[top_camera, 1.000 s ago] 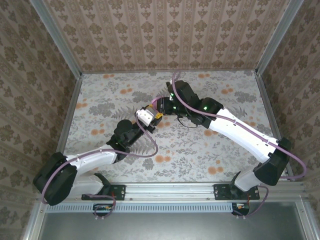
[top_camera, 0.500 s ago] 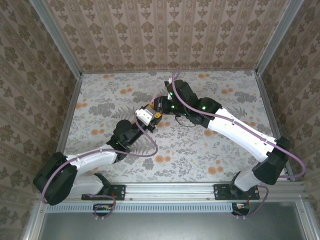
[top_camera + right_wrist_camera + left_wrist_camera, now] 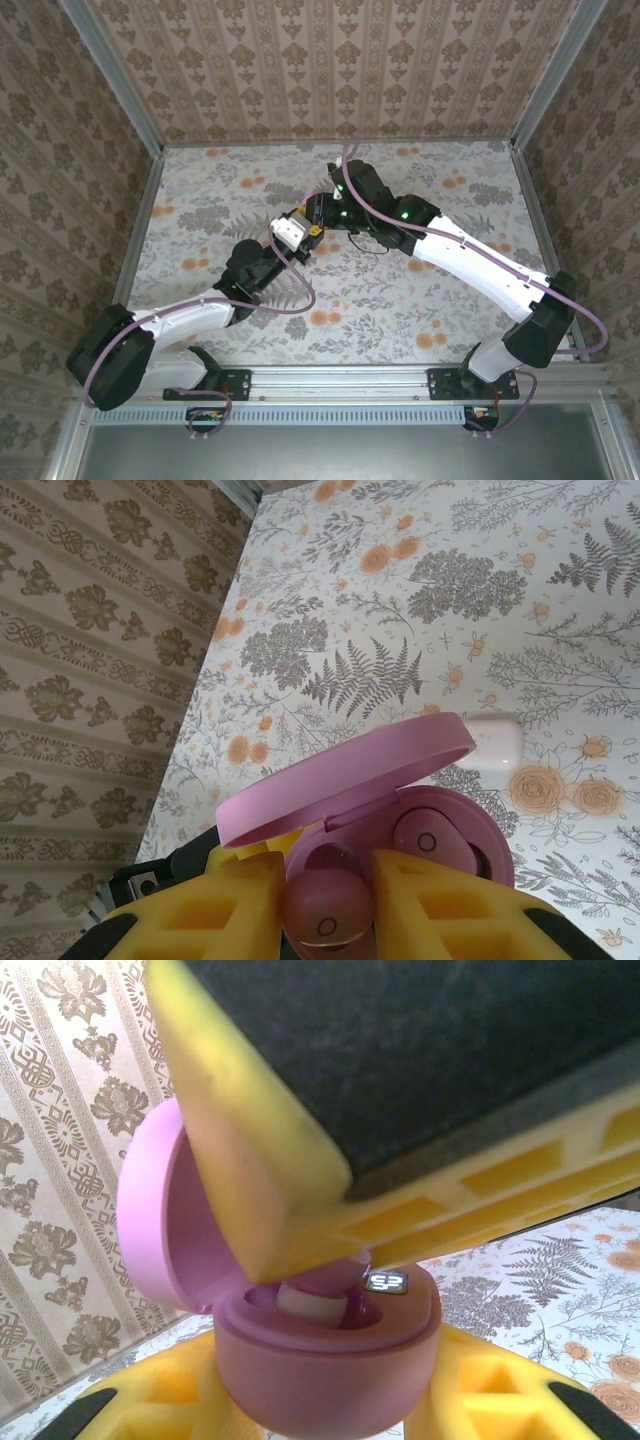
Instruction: Insert the wireless bluetooth earbuds into the charging case
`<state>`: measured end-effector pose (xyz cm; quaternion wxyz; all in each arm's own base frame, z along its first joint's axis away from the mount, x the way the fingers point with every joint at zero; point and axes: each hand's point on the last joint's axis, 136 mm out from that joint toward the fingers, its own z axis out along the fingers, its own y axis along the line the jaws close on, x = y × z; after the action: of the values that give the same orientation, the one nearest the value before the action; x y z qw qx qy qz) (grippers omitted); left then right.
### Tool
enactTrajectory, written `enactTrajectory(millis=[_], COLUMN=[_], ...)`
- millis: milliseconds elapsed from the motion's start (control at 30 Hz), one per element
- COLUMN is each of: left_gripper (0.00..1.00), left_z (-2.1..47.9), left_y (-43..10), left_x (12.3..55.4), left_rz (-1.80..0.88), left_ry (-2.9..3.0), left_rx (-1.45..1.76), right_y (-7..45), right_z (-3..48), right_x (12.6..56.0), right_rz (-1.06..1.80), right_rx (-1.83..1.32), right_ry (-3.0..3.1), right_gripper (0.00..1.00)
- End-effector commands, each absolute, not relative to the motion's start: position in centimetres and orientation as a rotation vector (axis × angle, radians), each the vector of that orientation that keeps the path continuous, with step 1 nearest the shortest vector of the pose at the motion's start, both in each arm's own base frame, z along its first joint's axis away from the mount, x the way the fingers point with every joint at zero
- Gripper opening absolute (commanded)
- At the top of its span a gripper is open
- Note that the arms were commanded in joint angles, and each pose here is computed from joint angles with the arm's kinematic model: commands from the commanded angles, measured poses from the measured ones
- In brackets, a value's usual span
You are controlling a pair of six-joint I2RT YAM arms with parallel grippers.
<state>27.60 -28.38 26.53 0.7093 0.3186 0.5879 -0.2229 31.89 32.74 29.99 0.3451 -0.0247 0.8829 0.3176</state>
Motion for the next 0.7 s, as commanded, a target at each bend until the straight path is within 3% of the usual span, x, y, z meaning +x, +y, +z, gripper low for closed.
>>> enactTrajectory(millis=[0,667], left_gripper=[0.31,0.3], left_z=[28.7,28.8], left_y=[-28.3,-28.1], left_x=[27.5,27.2], left_rz=[-0.526,-0.525], left_ry=[1.244,1.201], left_rx=[0.658,0.692], right_y=[33.2,32.5], right_z=[30.2,29.3], right_x=[31.2,29.9], right_rz=[0.861,0.795], right_rx=[-0.084,-0.162], right_ry=[2.302,2.4], right_gripper=[0.28,0.29])
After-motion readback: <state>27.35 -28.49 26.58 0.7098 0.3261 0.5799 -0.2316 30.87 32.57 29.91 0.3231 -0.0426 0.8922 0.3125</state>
